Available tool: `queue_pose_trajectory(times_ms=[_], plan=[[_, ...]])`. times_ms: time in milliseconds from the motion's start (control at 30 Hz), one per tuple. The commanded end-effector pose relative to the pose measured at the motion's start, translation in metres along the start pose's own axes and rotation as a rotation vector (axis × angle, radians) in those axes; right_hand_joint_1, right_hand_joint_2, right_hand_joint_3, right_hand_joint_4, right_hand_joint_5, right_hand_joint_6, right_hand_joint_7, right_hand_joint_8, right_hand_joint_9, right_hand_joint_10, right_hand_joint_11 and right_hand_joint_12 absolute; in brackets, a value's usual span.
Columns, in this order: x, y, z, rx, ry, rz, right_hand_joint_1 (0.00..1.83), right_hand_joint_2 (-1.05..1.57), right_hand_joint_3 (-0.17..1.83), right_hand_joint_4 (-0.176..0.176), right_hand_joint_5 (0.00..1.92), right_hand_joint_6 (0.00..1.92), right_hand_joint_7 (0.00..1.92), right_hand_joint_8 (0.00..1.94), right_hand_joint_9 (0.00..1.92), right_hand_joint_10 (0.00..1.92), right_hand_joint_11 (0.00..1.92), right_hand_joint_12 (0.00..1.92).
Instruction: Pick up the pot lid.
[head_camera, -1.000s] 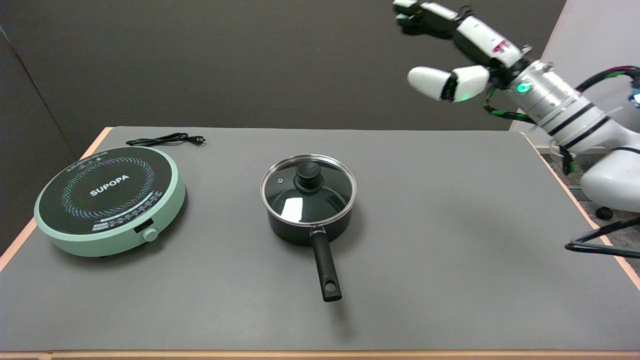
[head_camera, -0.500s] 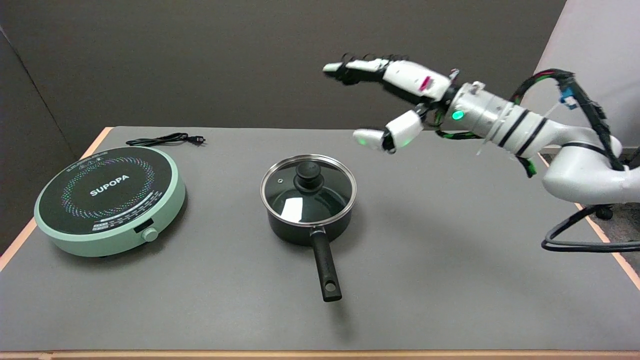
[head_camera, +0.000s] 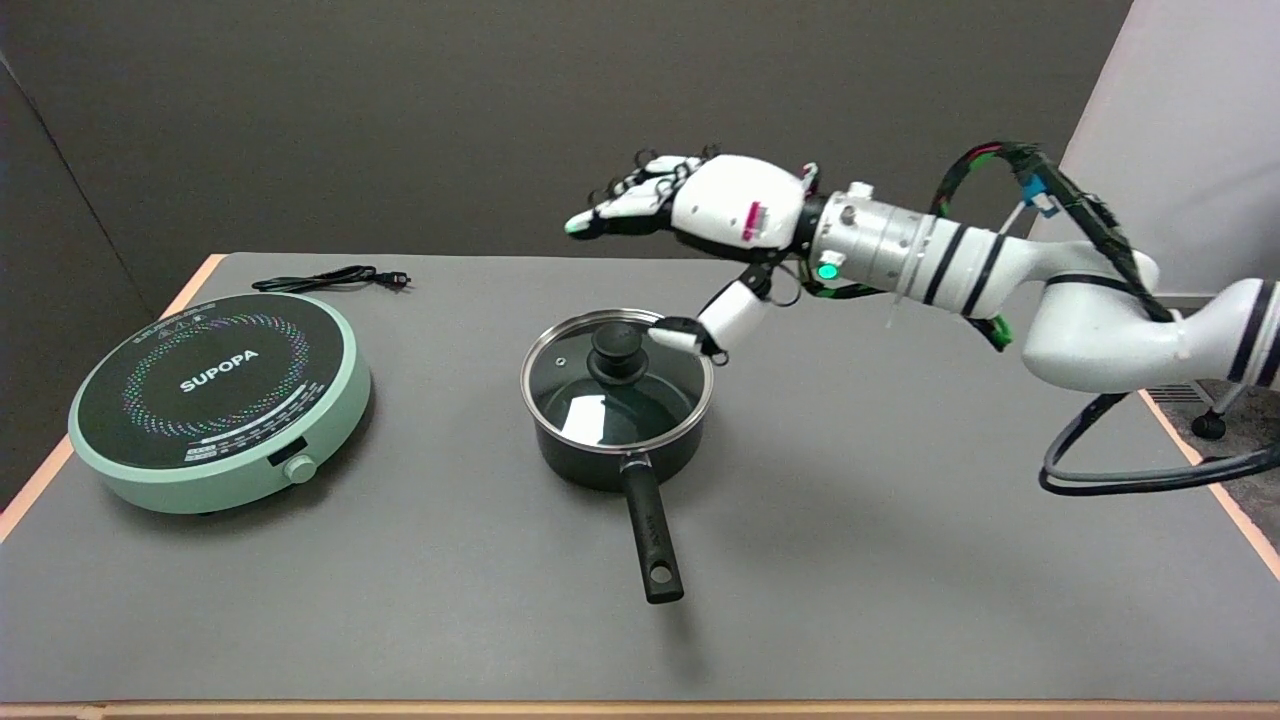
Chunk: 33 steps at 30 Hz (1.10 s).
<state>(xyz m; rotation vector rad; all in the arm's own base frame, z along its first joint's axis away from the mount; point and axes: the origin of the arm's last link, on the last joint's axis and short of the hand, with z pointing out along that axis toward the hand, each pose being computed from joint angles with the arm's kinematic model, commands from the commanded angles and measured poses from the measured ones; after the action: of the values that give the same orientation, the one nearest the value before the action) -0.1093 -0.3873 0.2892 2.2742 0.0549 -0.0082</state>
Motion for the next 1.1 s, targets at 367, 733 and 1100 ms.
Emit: queue_pose_trajectory(times_ms=[367, 733, 1100], plan=[[-0.030, -0.047, 0.054, 0.175, -0.171, -0.314, 0.77, 0.61, 0.96, 0.091, 0.40, 0.19, 0.47, 0.17, 0.50, 0.27, 0.23, 0.39], [-0.043, -0.041, 0.065, 0.174, -0.193, -0.438, 0.75, 0.70, 1.00, 0.092, 0.42, 0.37, 0.53, 0.19, 0.54, 0.38, 0.27, 0.45], [-0.051, -0.032, 0.067, 0.147, -0.218, -0.443, 0.73, 0.65, 1.03, 0.087, 0.35, 0.18, 0.46, 0.19, 0.50, 0.38, 0.26, 0.49]])
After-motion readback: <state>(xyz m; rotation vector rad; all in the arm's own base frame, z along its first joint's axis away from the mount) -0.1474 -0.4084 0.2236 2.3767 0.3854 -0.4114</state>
